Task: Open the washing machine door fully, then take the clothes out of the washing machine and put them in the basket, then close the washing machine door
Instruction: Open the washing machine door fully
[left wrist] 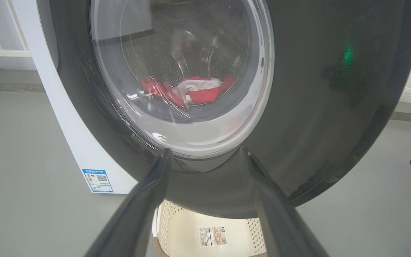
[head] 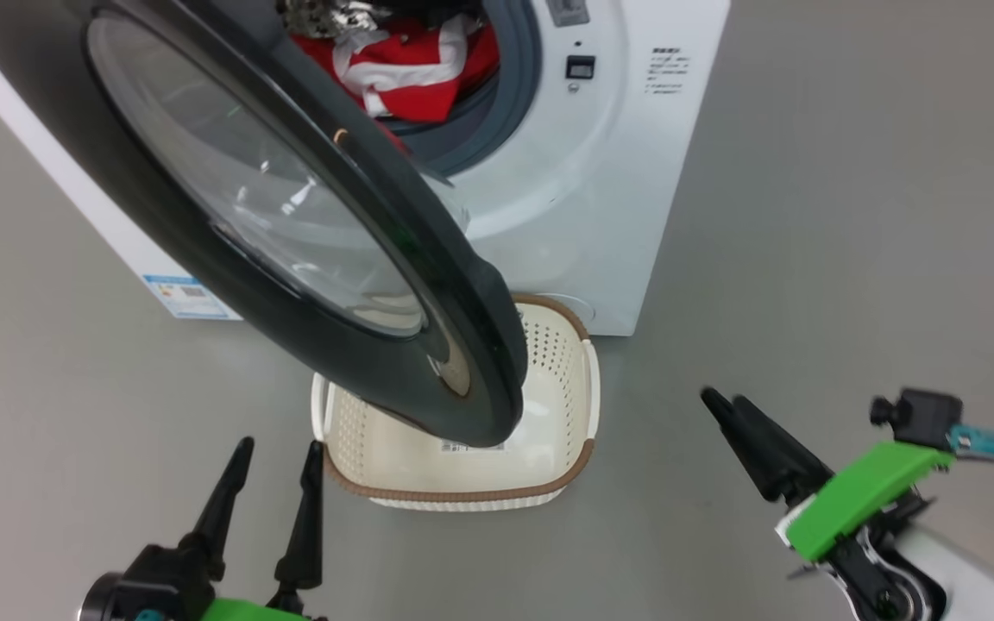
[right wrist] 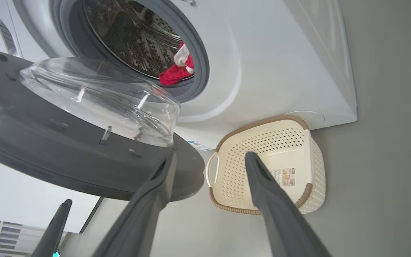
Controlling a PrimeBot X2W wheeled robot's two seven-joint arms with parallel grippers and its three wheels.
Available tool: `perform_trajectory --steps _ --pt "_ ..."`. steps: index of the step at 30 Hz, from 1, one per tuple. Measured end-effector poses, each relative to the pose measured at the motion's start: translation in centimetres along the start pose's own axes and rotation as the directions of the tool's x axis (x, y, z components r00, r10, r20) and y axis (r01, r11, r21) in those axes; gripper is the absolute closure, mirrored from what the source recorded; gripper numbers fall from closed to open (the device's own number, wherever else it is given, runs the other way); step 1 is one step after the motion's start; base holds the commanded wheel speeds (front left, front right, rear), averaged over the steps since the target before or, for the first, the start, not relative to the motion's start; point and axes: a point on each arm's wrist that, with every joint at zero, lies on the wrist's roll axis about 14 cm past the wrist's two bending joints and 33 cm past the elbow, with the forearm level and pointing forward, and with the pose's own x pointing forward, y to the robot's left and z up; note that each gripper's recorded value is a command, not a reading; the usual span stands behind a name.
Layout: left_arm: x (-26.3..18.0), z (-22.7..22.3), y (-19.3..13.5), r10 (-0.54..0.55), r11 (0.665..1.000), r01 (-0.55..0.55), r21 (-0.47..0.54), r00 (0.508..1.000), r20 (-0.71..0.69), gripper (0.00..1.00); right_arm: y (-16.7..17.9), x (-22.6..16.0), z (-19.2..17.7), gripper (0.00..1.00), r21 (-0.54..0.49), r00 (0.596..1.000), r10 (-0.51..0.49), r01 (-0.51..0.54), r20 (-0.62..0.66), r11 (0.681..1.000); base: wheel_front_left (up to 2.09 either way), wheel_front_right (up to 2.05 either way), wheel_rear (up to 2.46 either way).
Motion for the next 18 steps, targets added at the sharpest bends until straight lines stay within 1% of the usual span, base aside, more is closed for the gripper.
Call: perform_trajectory --steps 4,9,15,18 --pt "-0.3 -0.1 0.0 0.000 1.000 0.000 0.002 1.000 -0.002 0.00 -2.3 -2.0 0.0 0.00 -0.026 0.997 -0.069 0.070 0.030 0.997 0.00 0.00 0.00" --pt "-0.4 -0.2 -0.3 -0.012 1.000 0.012 -0.001 1.000 -0.005 0.00 -4.5 -4.0 1.0 0.00 -0.016 0.985 -0.145 0.147 0.094 0.989 0.00 0.00 0.00" --pt "-0.3 -0.1 -0.5 -0.020 1.000 0.020 -0.003 1.000 -0.003 0.00 -6.1 -5.7 2.8 0.00 -0.019 0.962 -0.197 0.204 0.186 0.979 0.00 0.00 0.00" --pt "-0.5 -0.3 -0.4 -0.018 1.000 0.018 -0.003 1.000 -0.009 0.00 -6.7 -6.4 3.1 0.00 -0.057 0.954 -0.212 0.229 0.213 0.972 0.00 0.00 0.00"
